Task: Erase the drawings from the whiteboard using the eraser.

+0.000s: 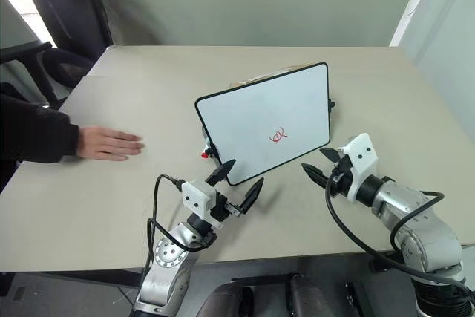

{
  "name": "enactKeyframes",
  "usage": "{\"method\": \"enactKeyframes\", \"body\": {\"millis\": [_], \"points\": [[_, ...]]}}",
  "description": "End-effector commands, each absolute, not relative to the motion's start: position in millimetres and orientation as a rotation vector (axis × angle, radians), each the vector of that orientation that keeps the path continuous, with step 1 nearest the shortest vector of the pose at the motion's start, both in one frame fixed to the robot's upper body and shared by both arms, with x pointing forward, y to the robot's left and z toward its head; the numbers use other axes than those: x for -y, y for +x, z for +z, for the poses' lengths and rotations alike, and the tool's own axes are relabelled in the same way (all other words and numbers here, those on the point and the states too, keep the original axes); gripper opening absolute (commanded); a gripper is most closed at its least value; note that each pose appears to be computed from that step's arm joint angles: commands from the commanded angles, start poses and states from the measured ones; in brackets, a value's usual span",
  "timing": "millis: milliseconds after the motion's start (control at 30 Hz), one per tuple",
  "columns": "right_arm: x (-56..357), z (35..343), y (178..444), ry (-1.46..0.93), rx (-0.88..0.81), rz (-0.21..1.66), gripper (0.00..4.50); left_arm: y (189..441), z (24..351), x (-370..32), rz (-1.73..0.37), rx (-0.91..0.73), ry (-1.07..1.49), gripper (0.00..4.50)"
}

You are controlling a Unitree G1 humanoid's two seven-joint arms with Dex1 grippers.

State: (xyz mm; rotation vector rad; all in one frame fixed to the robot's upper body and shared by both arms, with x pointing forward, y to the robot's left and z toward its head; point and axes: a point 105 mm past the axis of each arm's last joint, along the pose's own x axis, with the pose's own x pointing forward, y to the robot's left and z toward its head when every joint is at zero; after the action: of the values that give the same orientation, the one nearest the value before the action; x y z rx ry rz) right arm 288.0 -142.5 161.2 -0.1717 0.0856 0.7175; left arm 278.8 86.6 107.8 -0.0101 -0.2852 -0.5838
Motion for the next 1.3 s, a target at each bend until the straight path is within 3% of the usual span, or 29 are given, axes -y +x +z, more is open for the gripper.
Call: {"method": "enactKeyframes", "body": {"millis": [33, 300, 633, 1300], "points": [[145, 174, 287, -0.193, -0.039, 0.718, 3.13, 277, 123, -87, -0.581, 0.344, -0.002, 4.5], [153, 173, 293, -0.191, -0.044, 0.673, 3.13, 281, 122, -83, -0.587, 0.345, 0.009, 4.5], [208, 152, 333, -0.186, -0.21, 0.338, 3.13, 280, 123, -80, -0.596, 0.352, 0.002, 4.5], [220, 111, 335, -0.124, -0.511, 0.287, 3.13, 281, 126, -77, -0.616, 0.364, -0.003, 4.5]]}}
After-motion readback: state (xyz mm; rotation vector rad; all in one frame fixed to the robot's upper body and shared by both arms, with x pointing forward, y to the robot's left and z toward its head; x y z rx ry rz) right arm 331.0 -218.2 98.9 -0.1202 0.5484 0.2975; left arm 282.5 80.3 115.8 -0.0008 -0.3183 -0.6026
